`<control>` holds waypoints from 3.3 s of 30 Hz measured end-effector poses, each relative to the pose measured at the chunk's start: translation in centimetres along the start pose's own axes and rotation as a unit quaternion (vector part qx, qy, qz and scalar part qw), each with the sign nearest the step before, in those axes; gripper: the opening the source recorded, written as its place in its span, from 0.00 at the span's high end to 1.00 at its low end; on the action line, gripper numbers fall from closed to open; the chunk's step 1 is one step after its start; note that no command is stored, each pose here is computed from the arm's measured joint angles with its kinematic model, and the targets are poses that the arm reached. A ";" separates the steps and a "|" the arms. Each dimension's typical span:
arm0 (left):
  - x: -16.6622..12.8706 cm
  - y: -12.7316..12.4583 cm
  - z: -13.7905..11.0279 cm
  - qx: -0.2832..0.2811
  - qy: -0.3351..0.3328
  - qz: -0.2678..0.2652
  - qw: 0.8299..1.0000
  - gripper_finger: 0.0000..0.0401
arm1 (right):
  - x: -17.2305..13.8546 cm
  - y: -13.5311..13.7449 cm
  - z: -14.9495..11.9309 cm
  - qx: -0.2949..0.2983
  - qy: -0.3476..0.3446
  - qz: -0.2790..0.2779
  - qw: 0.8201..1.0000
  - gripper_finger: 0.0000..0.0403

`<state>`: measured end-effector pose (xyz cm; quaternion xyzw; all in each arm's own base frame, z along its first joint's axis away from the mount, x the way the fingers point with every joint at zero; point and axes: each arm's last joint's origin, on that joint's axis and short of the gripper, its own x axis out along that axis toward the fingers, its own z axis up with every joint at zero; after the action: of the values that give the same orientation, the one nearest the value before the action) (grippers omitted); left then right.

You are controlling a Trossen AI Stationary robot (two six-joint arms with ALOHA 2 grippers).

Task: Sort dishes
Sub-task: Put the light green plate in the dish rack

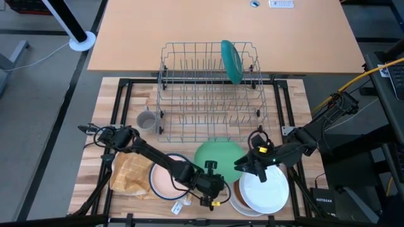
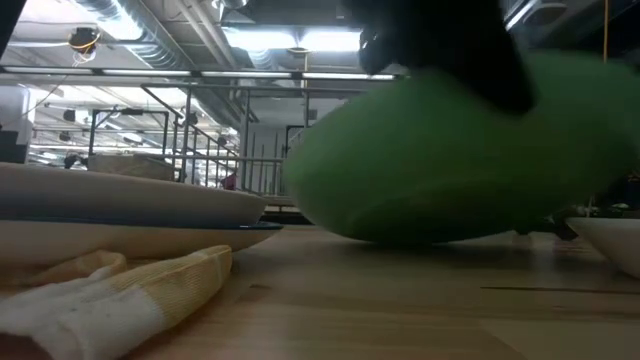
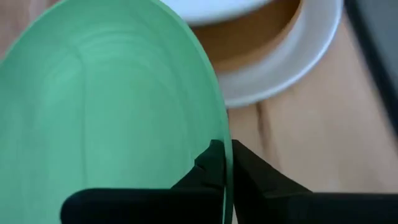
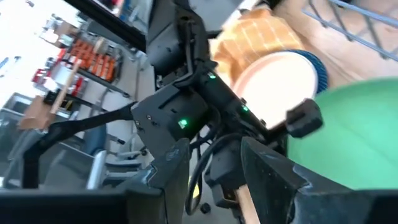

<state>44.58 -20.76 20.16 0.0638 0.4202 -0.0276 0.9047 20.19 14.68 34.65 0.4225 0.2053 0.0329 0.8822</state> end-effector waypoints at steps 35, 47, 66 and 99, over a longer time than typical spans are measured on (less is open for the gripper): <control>-10.2 0.5 9.3 -0.148 -0.099 -0.164 0.970 1.00 | -9.5 1.5 5.4 -0.121 -0.154 0.152 0.969 0.62; -18.1 4.2 11.3 -0.233 -0.211 -0.094 0.945 1.00 | -12.6 0.9 6.6 -0.171 -0.192 0.168 0.952 0.62; -28.5 15.9 11.6 -0.333 -0.373 0.291 0.816 1.00 | -14.7 -0.1 7.4 -0.226 -0.238 0.131 0.936 0.62; -18.6 44.1 1.4 -0.591 -0.518 0.092 0.611 1.00 | -19.5 -5.1 8.3 -0.244 -0.329 -0.133 0.903 0.62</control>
<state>38.26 22.66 39.32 -0.4711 -0.2017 0.2816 0.8112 5.02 0.82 41.88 0.1499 -0.0566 -0.1766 0.9712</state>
